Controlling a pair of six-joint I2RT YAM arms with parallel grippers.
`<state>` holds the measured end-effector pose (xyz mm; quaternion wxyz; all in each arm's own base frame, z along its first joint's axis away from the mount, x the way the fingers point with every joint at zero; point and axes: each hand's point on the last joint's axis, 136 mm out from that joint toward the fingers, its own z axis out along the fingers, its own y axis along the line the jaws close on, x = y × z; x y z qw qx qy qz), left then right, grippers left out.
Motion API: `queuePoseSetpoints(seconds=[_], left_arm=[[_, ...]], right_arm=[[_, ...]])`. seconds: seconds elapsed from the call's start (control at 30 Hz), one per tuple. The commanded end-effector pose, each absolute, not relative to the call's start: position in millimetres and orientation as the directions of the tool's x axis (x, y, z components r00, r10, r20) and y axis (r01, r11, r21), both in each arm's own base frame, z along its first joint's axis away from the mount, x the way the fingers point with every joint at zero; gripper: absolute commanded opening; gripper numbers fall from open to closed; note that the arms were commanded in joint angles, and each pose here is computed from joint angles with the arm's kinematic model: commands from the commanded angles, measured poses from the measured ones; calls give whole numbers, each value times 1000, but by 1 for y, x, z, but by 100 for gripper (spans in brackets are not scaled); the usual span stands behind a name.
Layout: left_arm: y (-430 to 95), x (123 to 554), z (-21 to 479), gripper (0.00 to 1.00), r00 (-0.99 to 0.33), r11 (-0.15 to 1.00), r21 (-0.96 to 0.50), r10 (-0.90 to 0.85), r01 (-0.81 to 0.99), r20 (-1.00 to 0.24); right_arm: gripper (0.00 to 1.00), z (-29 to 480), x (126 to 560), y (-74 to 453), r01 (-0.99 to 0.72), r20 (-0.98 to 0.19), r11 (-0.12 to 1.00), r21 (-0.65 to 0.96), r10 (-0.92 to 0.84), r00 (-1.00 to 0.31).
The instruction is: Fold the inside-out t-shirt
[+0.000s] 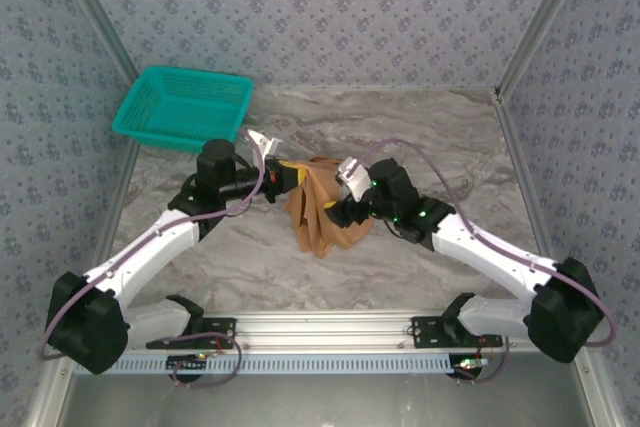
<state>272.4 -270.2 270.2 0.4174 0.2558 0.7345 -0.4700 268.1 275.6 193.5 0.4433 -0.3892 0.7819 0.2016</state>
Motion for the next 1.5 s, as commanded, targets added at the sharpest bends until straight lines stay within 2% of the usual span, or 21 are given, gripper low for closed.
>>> queuePoseSetpoints(seconds=[0.0,0.07,0.13,0.17,0.3,0.33,0.4,0.5,0.6,0.77,0.83,0.9,1.0,1.07,1.2,1.33,1.47], left_arm=[[-271,271,290,0,-474,404,-441,-21,801,-880],[-270,272,289,0,-476,409,-441,-20,799,-879],[-270,271,288,0,-477,411,-442,-19,797,-879],[-270,271,288,0,-476,411,-441,-20,798,-879],[-264,274,288,0,-465,451,-427,-31,783,-885],[-261,278,286,0,-465,481,-423,-37,768,-885],[-243,298,273,0,-475,621,-402,-54,673,-878],[-200,334,239,7,-521,859,-309,-59,408,-852],[-186,343,223,24,-569,916,-245,-22,319,-822],[-205,312,231,48,-548,869,-307,-51,388,-835],[-228,286,232,56,-544,806,-363,-62,467,-837],[-256,262,230,60,-553,730,-408,-49,549,-832],[-294,238,214,62,-567,651,-412,33,637,-823],[-308,235,198,62,-572,655,-380,98,653,-814],[-325,247,186,58,-560,665,-336,149,667,-815],[-347,253,188,51,-555,621,-350,169,702,-815],[-359,256,186,51,-562,600,-371,164,709,-811]], right_arm=[[83,214,265,300,-833,-900,553,-34,-379,-215],[82,205,269,302,-823,-892,568,-33,-387,-231],[73,195,275,300,-805,-880,593,-36,-401,-255],[63,190,277,299,-800,-872,599,-33,-409,-270],[10,195,288,289,-768,-868,641,-9,-386,-313],[0,203,287,284,-764,-872,645,13,-367,-325],[0,227,275,273,-777,-888,620,107,-292,-355],[0,272,256,259,-806,-921,527,269,-105,-376],[0,290,251,252,-793,-910,485,370,16,-414],[0,280,268,251,-722,-866,510,468,101,-490],[0,276,275,249,-695,-848,517,500,128,-515],[0,271,280,248,-670,-832,527,523,143,-537],[0,267,284,244,-646,-819,539,541,160,-552],[0,266,286,241,-638,-816,542,547,172,-552],[0,267,286,237,-631,-813,546,551,182,-553],[0,266,284,234,-625,-814,555,549,184,-551],[0,263,284,231,-620,-814,564,545,179,-553]])
